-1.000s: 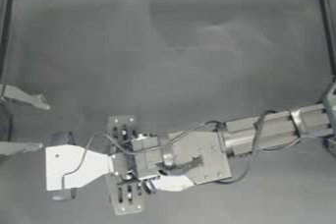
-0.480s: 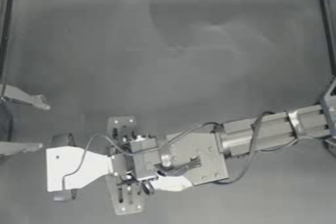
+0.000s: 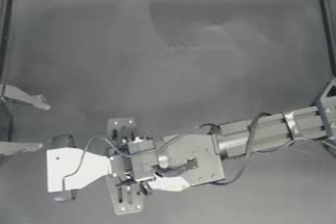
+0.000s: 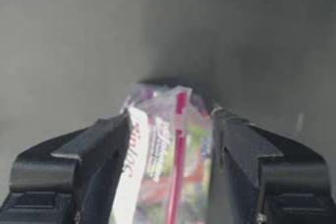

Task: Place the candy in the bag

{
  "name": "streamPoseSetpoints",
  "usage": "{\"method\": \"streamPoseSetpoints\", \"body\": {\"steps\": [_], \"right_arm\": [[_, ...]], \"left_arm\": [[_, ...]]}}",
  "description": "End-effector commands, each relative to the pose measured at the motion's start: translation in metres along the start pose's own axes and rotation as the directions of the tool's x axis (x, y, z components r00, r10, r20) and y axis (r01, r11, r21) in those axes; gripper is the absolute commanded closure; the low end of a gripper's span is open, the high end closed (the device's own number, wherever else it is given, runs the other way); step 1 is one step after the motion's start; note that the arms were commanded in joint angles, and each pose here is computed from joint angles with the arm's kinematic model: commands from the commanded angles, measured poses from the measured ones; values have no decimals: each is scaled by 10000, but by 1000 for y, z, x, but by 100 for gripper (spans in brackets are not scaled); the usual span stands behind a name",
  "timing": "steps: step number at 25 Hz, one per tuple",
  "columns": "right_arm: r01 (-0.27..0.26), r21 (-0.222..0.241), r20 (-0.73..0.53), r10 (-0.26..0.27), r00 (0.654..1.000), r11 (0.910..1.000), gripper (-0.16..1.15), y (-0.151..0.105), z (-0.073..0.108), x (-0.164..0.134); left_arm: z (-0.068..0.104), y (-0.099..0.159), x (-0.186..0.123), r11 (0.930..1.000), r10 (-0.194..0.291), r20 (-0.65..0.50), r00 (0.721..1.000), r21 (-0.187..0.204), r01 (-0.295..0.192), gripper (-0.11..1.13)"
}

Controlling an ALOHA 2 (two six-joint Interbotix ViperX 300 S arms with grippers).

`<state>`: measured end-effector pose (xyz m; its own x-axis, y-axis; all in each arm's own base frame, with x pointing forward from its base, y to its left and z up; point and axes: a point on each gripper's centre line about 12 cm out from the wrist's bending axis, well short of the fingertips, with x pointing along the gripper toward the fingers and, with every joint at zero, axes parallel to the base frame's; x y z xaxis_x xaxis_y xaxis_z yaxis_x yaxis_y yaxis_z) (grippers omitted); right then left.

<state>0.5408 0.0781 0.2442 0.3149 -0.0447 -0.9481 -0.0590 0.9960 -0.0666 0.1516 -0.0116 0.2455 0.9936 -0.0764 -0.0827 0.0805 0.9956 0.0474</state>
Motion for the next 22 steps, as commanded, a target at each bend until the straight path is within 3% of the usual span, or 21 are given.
{"method": "streamPoseSetpoints", "body": {"steps": [1,12,22], "right_arm": [[-2,-24,339,3,9994,10000,12,-1,4,-14],[16,-12,355,-16,9994,10000,13,-1,5,-13],[66,-38,314,-65,9995,10000,30,-2,5,-13]], "left_arm": [[5,0,1,10000,-9,123,9999,-29,9,2],[5,0,1,10000,-9,123,9999,-29,9,2],[5,0,1,10000,-9,123,9999,-29,9,2]]}}
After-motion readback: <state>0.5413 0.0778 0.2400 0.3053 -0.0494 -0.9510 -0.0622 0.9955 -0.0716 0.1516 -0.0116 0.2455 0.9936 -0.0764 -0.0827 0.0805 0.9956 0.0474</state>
